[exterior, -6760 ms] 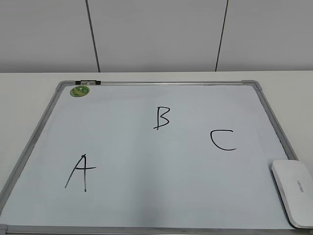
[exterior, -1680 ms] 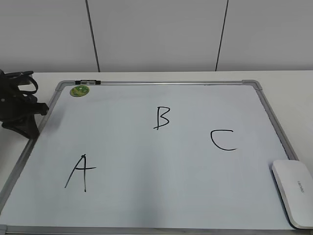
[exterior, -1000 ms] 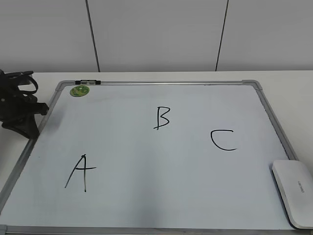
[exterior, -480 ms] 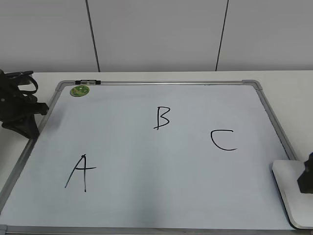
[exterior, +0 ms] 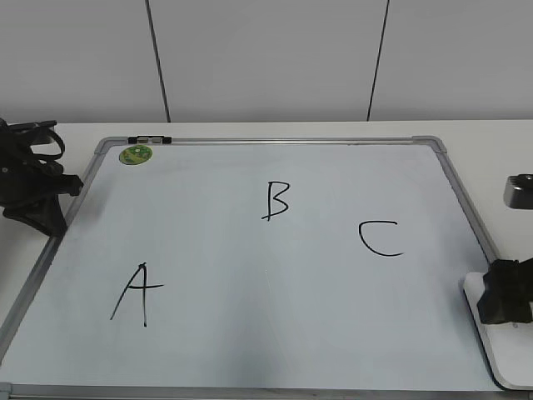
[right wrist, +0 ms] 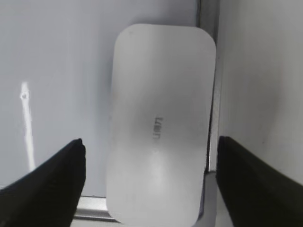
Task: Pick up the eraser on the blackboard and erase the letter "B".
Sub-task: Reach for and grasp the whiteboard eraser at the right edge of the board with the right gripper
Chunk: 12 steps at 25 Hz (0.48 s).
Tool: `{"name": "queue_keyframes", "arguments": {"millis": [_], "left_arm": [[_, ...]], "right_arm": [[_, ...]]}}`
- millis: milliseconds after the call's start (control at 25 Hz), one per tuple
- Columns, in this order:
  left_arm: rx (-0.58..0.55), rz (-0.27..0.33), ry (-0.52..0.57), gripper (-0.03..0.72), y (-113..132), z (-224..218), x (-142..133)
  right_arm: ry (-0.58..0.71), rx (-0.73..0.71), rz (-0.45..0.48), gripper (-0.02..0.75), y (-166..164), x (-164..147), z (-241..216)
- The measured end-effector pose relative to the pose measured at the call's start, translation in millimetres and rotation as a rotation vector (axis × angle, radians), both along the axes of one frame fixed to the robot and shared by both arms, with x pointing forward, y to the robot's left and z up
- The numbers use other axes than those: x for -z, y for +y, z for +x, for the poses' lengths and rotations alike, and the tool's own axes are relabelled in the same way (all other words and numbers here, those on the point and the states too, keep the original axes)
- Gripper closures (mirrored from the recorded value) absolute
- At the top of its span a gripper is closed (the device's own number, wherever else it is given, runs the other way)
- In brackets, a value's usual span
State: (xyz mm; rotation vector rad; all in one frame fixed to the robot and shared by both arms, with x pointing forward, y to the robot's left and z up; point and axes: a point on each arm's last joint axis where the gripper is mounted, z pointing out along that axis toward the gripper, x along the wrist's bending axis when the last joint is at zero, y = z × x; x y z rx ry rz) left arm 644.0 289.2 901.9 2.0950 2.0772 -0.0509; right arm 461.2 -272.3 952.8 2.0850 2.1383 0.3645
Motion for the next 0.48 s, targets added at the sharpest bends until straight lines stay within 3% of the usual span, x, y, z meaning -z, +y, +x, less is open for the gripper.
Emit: {"name": "queue_keyframes", "arguments": {"millis": [480], "left_arm": [[0.000, 0.000, 0.000, 0.678, 0.0, 0.0, 0.0]], "right_arm": [[0.088, -0.009, -0.026, 0.078, -0.2, 35.8, 12.7]]}}
